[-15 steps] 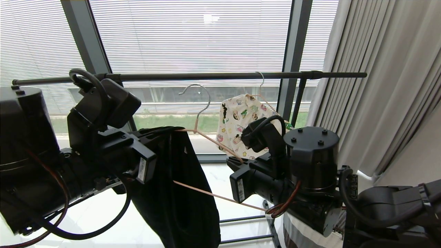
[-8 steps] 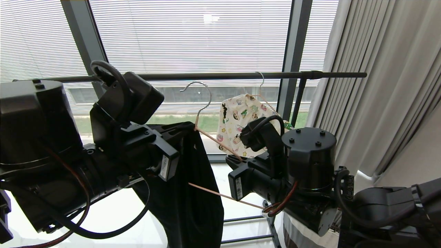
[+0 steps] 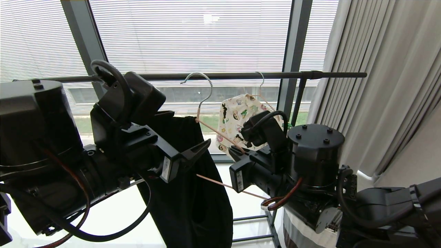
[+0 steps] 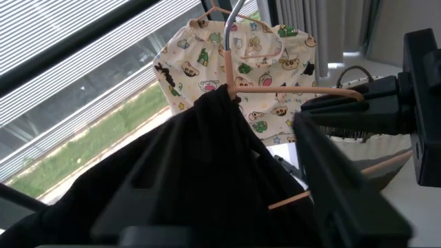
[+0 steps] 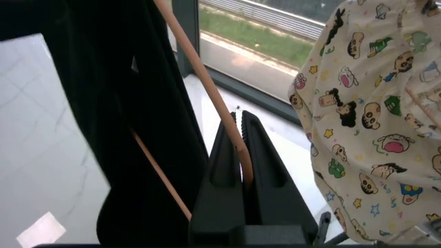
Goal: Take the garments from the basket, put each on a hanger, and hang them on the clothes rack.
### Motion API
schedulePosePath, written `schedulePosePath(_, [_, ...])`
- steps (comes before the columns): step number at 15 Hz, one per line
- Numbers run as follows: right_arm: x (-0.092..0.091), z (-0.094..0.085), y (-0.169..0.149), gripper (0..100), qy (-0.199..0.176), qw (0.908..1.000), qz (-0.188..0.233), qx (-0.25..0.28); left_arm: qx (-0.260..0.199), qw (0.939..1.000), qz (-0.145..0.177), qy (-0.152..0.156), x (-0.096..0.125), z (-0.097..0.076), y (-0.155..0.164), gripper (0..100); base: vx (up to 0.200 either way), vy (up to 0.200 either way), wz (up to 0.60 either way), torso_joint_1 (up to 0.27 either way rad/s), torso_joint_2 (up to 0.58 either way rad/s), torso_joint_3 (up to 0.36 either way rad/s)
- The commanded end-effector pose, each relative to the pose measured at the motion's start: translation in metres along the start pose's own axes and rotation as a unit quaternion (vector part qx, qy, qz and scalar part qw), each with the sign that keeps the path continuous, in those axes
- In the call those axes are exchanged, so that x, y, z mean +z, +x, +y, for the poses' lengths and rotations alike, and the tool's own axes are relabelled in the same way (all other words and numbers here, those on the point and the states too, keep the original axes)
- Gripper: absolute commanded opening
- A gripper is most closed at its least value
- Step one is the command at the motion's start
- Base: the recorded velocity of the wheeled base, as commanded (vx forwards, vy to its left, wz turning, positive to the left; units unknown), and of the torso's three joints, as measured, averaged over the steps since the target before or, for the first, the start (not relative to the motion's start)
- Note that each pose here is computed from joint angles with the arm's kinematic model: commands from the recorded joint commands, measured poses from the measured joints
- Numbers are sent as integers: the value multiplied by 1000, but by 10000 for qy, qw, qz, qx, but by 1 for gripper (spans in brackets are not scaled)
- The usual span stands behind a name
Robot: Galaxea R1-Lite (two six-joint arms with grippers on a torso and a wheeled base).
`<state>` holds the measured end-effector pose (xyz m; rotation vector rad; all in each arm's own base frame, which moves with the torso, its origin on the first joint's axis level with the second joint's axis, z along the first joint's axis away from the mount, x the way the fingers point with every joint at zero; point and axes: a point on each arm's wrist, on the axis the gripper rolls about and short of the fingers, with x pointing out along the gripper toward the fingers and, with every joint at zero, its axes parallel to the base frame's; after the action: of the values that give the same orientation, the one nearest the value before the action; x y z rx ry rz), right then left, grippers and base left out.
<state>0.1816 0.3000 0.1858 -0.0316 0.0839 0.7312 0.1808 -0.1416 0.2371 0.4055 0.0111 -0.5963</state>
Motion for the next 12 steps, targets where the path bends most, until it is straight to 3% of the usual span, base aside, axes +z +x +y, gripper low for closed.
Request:
schedulePosePath(1, [1, 0, -1, 0, -101, 9999, -88, 3, 31, 10000, -67, -8, 2, 1, -4, 100, 0, 0, 0, 0, 0, 0])
schedulePosePath(4, [1, -1, -2, 0, -290, 9994, -168, 0, 76, 9999, -140, -17, 4, 3, -11, 100, 0, 0, 0, 0, 0, 0])
schedulePosePath(7, [-10, -17, -10, 0, -600, 9980, -151, -142, 110, 9999, -101, -6, -4, 4, -25, 100, 0, 0, 0, 0, 0, 0])
schedulePosePath(12, [-23, -37, -51, 0, -1058, 9942, -204, 39, -97, 10000, -11, 21, -17, -4, -39, 100, 0, 0, 0, 0, 0, 0])
